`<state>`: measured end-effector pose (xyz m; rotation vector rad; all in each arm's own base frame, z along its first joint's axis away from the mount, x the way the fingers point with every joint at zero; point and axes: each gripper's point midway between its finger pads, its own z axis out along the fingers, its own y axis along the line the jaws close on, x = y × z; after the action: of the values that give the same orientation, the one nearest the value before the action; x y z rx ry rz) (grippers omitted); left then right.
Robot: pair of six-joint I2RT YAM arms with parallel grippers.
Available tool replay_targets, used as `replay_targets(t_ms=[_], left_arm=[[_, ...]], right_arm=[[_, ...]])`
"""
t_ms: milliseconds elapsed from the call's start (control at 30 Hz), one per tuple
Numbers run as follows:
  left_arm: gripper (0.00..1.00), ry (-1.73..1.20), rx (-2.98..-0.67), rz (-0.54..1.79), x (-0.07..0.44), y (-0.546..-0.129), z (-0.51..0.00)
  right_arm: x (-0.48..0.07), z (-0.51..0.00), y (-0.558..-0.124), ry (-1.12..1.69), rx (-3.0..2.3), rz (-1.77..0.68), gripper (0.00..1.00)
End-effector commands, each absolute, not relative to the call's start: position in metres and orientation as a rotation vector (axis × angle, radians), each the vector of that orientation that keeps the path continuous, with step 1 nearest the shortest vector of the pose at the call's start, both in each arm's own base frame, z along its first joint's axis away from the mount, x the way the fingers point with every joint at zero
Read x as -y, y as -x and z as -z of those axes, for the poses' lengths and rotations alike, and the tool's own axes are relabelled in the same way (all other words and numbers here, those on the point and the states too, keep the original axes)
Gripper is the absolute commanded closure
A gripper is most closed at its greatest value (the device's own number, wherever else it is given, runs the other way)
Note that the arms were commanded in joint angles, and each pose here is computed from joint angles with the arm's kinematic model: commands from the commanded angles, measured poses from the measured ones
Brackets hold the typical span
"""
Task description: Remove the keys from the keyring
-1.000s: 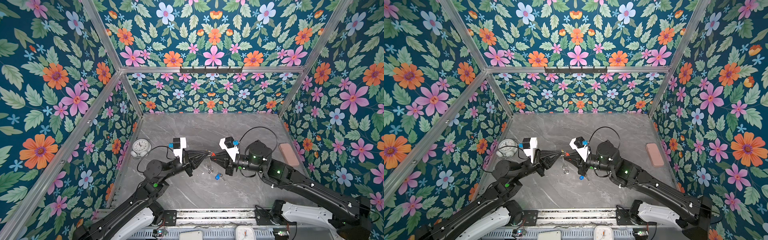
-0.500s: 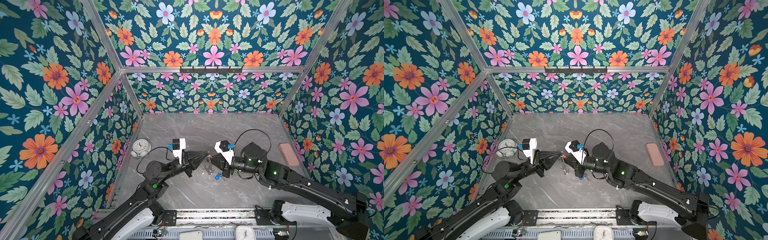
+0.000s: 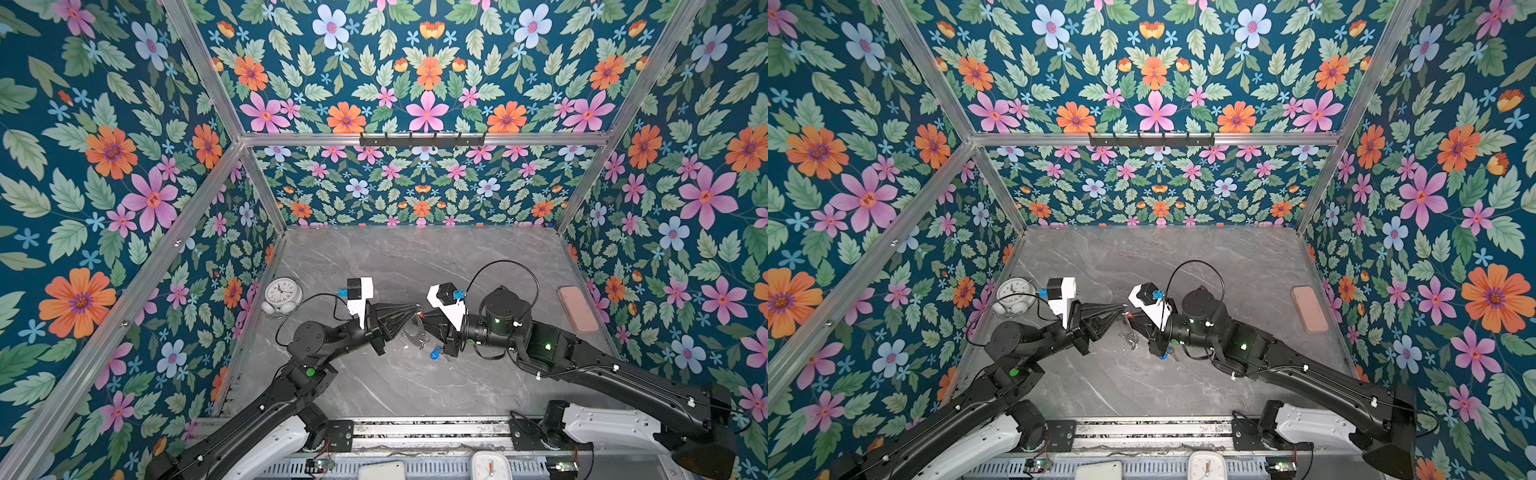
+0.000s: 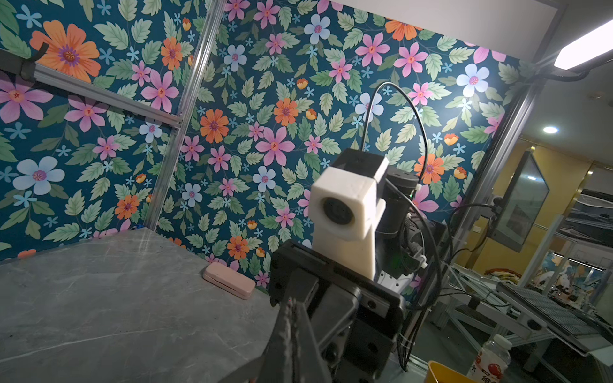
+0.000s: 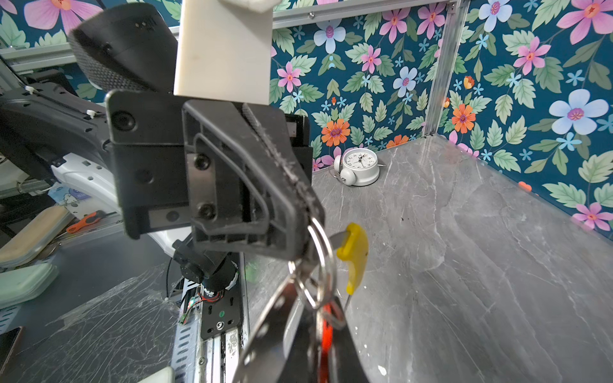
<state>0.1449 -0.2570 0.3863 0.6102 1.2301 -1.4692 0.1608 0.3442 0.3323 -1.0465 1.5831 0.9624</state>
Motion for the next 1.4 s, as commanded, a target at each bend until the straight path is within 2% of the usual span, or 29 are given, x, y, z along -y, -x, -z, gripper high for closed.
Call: replay_targets(t_ms=[0, 233, 433, 700, 1033, 1200, 1367], left_arm=[[1.00, -0.622, -1.150, 1.468, 0.253, -0.139, -0.401], [1.00, -0.623, -1.160, 1.462, 0.253, -0.140, -0.398], [1.00, -0.622, -1.167, 1.459, 0.252, -0.140, -0.394], [1.00, -0.639, -1.161, 1.467, 0.253, -0.137, -0.390], [1.00, -0.698, -1.146, 1.552, 0.262, -0.129, -0.386], [1.00, -0.715, -1.139, 1.571, 0.263, -0.126, -0.386], [1.00, -0.714, -1.145, 1.584, 0.265, -0.127, -0.382]], right_arm=[[-0.341, -0.327, -0.157, 1.069, -1.603, -0.958, 0.95], [-0.332, -0.325, -0.152, 1.088, -1.634, -0.959, 0.72], [-0.316, -0.324, -0.152, 1.067, -1.662, -1.001, 0.60], [-0.295, -0.354, -0.144, 1.038, -1.588, -1.112, 0.57], [-0.302, -0.387, -0.137, 1.083, -1.434, -1.304, 0.52], [-0.312, -0.387, -0.138, 1.108, -1.423, -1.376, 0.52], [-0.319, -0.381, -0.138, 1.125, -1.441, -1.427, 0.58]])
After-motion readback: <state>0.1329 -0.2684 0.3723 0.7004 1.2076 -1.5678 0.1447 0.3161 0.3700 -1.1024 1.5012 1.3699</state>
